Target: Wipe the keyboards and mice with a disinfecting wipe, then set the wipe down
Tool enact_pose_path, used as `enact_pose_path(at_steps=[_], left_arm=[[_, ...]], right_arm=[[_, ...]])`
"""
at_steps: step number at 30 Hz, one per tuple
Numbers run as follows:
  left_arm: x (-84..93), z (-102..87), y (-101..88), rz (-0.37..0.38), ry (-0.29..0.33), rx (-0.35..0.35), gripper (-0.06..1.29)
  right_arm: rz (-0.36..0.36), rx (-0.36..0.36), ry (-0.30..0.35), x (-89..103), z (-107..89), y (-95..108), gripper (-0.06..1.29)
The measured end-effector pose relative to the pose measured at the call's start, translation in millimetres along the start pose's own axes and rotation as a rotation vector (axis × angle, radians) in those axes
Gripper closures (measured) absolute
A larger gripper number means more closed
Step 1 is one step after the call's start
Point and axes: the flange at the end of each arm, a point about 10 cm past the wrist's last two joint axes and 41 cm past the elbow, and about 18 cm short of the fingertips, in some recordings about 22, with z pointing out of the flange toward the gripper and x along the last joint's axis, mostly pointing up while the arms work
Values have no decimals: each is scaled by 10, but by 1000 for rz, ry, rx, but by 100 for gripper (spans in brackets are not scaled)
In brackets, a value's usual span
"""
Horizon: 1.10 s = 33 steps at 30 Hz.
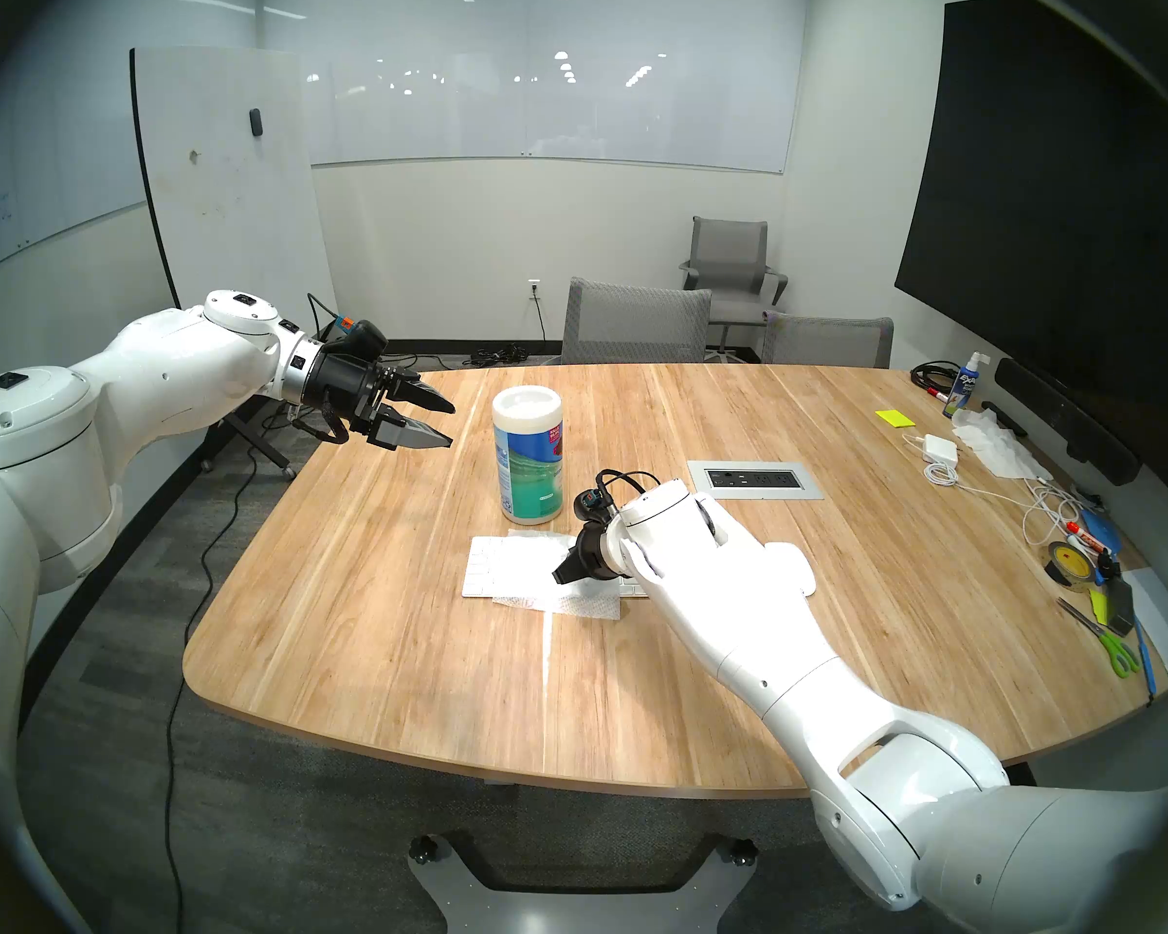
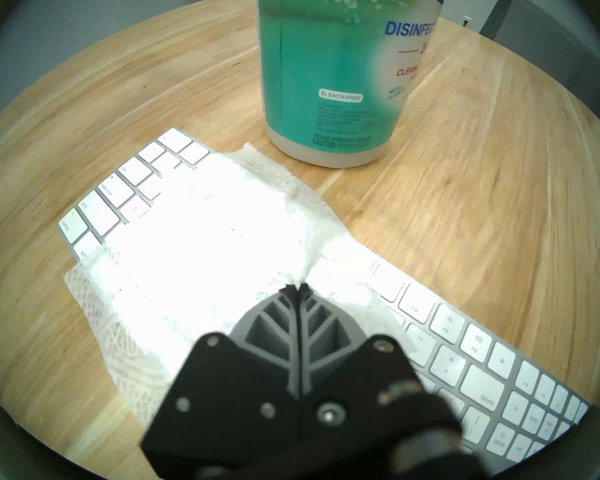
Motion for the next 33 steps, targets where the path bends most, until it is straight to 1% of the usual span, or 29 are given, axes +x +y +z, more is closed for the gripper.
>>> enact_pose_path(at_steps=[6,10,24,33], left_arm=[[0,0,0,0,0,0,-4],[1,0,0,0,1,0,-4],[3,0,-1,1,1,0,-4],[2,1,-1,1,1,0,-4]], right_arm=[[-2,-5,4,-5,-2,17,125],[-1,-19,7,-13,-10,71,125],[17,-80,1,-70,-61,413,125],[18,-77,-5,-118,-113,551,125]])
